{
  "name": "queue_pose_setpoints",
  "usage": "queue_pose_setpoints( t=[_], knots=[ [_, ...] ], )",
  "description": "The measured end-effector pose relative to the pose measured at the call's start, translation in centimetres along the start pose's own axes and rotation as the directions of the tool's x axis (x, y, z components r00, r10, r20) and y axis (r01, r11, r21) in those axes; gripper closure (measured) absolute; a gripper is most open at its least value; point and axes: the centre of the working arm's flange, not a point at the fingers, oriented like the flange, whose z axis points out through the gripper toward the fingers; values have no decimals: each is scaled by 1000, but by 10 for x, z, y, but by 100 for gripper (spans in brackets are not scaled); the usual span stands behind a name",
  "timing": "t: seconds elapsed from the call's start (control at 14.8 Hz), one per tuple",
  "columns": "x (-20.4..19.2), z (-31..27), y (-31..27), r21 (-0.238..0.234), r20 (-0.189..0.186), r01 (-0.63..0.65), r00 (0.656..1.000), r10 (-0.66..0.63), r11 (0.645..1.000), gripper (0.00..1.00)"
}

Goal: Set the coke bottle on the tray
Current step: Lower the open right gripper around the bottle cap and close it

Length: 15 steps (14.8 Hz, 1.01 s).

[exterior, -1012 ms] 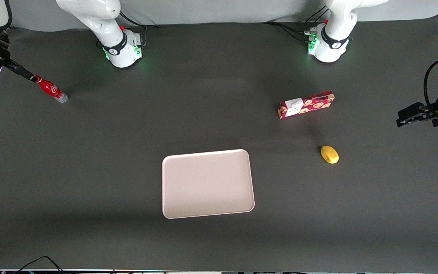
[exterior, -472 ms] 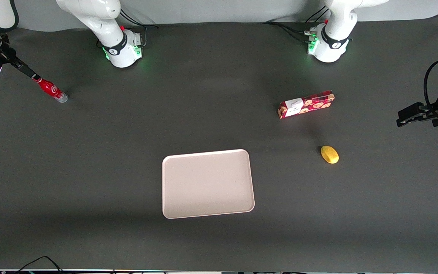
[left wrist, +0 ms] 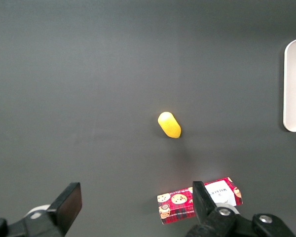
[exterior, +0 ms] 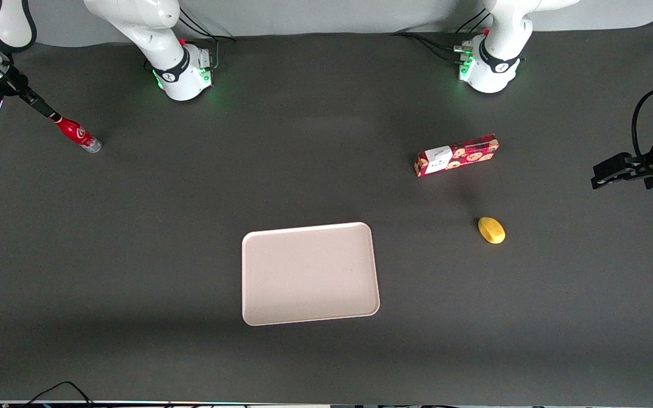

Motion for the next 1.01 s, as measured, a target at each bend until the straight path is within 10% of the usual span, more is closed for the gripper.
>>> queue_pose_setpoints(
  t=[1.01],
  knots=[
    [-5, 26, 3, 5, 8, -17, 1000, 17, 1000, 7]
  ],
)
